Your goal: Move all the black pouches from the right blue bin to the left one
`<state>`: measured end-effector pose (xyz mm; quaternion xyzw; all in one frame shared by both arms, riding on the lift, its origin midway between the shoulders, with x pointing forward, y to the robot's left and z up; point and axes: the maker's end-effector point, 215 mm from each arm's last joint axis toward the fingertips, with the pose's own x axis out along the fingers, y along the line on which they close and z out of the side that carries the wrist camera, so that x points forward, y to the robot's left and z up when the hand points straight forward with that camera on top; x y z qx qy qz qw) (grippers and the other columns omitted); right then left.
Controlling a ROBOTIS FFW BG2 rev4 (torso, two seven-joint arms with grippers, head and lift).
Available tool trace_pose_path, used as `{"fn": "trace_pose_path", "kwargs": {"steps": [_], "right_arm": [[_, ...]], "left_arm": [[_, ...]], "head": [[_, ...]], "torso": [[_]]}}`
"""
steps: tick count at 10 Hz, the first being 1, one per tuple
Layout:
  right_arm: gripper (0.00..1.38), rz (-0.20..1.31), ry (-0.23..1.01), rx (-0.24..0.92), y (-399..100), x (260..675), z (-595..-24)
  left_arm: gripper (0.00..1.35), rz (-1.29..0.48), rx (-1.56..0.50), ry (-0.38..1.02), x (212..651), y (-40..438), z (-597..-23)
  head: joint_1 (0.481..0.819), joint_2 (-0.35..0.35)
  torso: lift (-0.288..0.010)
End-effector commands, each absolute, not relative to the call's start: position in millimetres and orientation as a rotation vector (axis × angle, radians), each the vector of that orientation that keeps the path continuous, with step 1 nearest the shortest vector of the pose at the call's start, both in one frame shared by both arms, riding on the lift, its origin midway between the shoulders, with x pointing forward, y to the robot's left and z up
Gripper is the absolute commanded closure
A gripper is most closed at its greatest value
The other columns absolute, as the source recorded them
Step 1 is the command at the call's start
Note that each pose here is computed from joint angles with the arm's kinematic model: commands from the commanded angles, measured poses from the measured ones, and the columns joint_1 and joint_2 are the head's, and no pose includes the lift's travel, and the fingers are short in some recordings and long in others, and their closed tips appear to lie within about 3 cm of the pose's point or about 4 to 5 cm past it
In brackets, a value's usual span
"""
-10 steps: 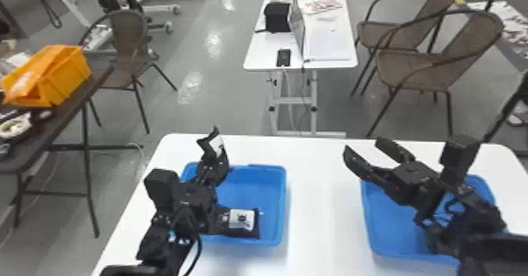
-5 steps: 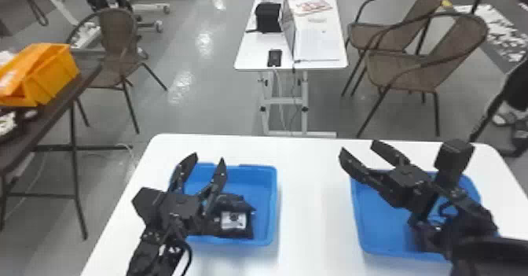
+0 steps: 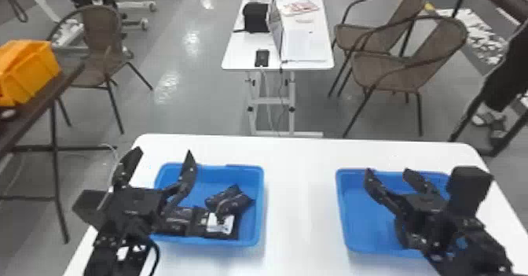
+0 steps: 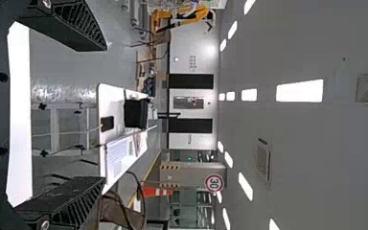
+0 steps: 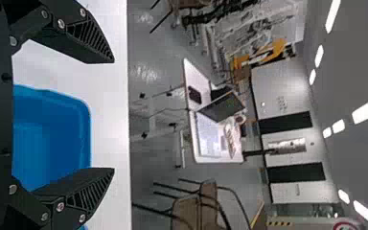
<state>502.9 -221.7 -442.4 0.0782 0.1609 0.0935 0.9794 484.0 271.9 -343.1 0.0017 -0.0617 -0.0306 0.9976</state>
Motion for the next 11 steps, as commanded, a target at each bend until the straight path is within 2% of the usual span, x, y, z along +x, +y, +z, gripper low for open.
{"fn": "trace_pose_path", "kwargs": {"steps": [1, 3, 5, 11], "right_arm": [[0.24, 0.119, 0.422, 0.136, -251.3, 480.1, -467.9], [0.24, 0.022, 0.522, 0.099, -294.0, 464.5, -496.3], [0.24, -0.036, 0.592, 0.124, -321.5, 454.6, -525.1], [0.24, -0.019, 0.781, 0.141, -348.1, 457.1, -574.7]], "left_arm": [[0.05, -0.039, 0.015, -0.137, 481.1, 284.2, -334.1], [0.05, -0.056, -0.010, -0.127, 482.6, 273.4, -337.8], [0.05, -0.060, -0.031, -0.120, 483.7, 267.9, -339.8], [0.05, -0.061, -0.040, -0.104, 483.9, 267.2, -344.1]], "head": [[0.695, 0.059], [0.695, 0.036], [0.695, -0.029], [0.695, -0.089]], "torso": [[0.000], [0.000], [0.000], [0.000]]}}
